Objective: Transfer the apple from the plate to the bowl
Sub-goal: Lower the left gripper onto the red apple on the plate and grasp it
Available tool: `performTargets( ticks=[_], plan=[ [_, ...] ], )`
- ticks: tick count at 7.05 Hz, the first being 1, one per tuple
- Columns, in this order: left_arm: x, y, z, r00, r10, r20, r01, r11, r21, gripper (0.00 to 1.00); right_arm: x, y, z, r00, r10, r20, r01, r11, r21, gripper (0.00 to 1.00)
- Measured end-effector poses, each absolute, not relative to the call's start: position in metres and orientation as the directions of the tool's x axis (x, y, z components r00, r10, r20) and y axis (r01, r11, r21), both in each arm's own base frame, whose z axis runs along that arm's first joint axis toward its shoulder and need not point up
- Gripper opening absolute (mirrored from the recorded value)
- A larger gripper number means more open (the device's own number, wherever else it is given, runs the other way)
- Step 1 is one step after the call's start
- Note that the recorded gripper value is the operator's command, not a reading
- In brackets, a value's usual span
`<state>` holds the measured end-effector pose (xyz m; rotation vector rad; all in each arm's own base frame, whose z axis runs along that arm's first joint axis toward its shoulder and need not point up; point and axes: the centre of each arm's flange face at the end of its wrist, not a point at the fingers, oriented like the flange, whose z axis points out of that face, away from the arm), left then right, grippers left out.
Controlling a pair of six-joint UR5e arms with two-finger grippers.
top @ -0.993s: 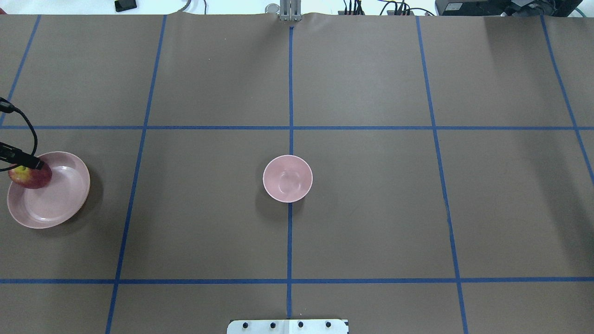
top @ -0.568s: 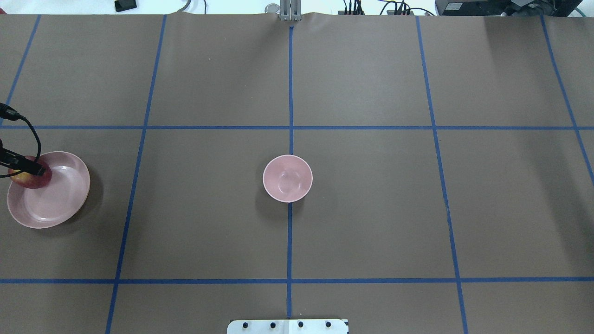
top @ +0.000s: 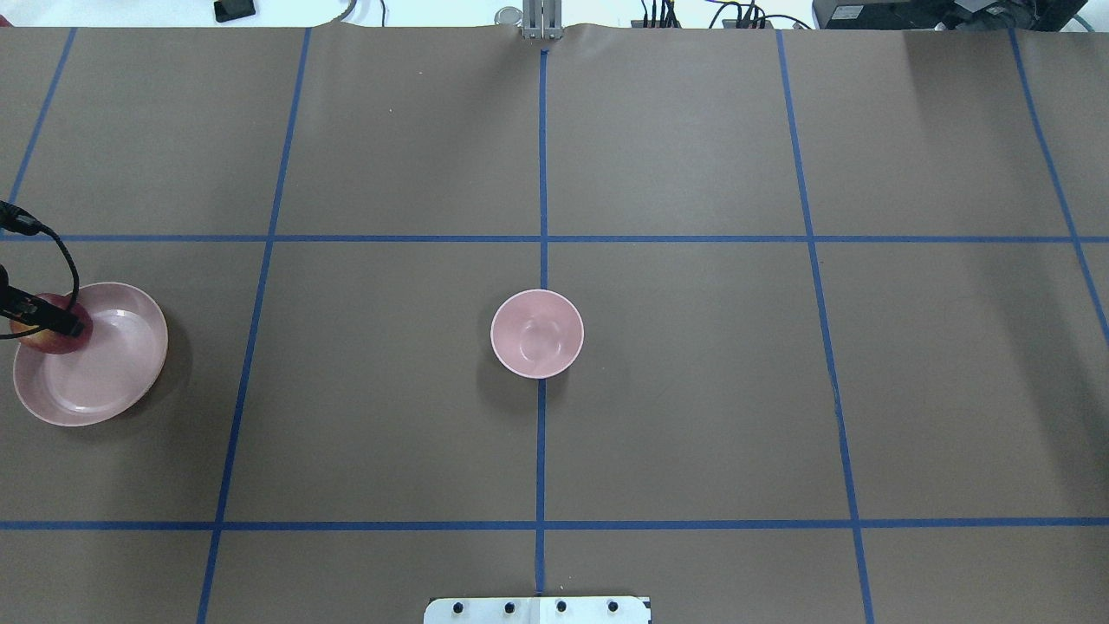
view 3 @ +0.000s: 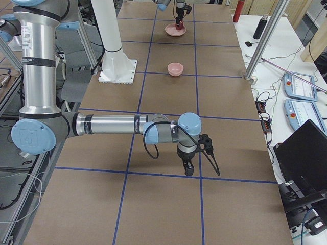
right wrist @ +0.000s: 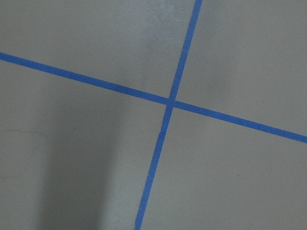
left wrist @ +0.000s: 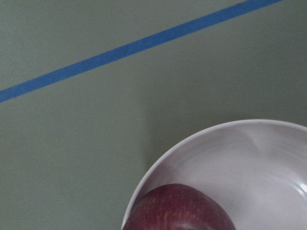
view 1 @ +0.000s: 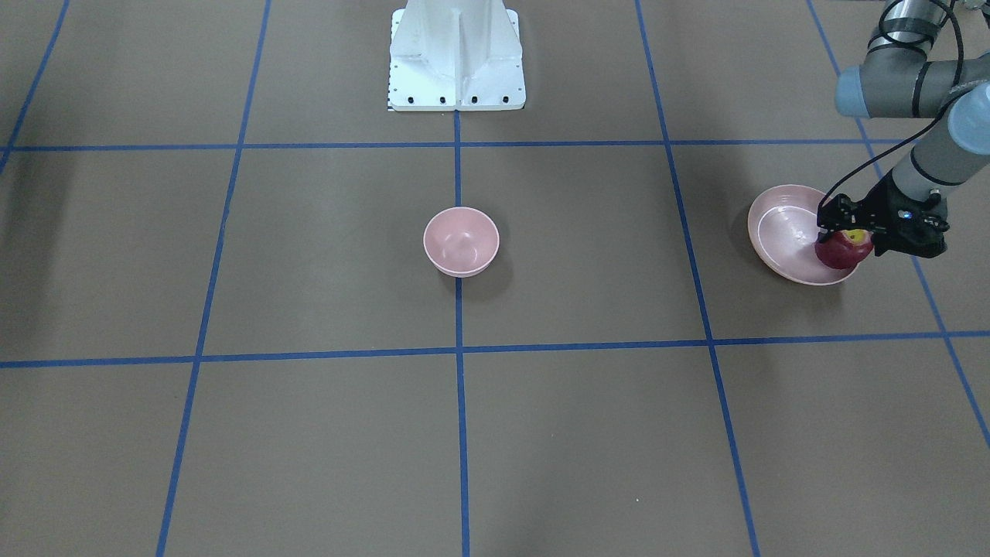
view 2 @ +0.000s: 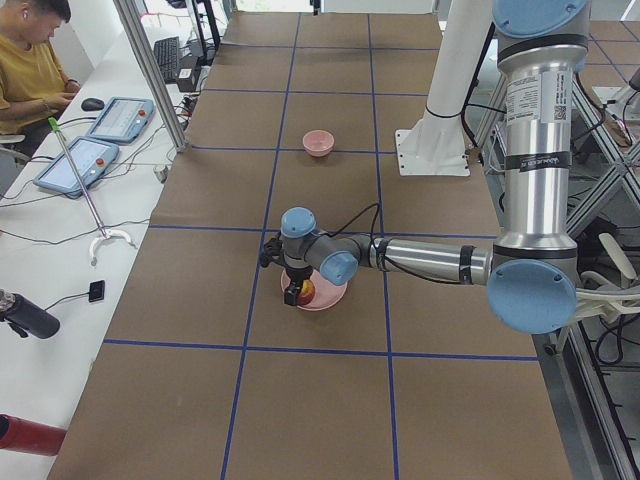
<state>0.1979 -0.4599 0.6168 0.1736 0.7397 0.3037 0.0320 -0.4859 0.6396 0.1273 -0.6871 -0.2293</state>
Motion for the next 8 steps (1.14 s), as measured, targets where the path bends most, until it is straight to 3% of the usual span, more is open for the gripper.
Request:
performTargets(
  ticks=[1, 4, 5, 8],
  plan=[
    [0.201, -0.458, 0.617, 0.693, 0.337, -0.638, -0.215, 0.941, 0.263, 0.93, 0.032, -0.486, 0.64, 0.749, -0.251, 0.613, 0.167, 0.967, 0.192, 1.0],
    [0.211, -0.454, 0.625, 0.677, 0.36, -0.642, -0.23, 0.932, 0.28, 0.17, 0.032, -0.487, 0.64, 0.75, -0.249, 0.613, 0.166, 0.968, 0.191, 1.0],
    [0.212, -0.454, 0.624, 0.669, 0.368, -0.645, -0.228, 0.929, 0.293, 0.1, 0.032, -0.487, 0.641, 0.75, -0.249, 0.613, 0.165, 0.968, 0.19, 1.0],
    [0.212, -0.451, 0.572, 0.592, 0.388, -0.706, -0.205, 0.92, 0.334, 0.09, 0.032, -0.486, 0.641, 0.749, -0.247, 0.615, 0.165, 0.968, 0.188, 1.0]
  ],
)
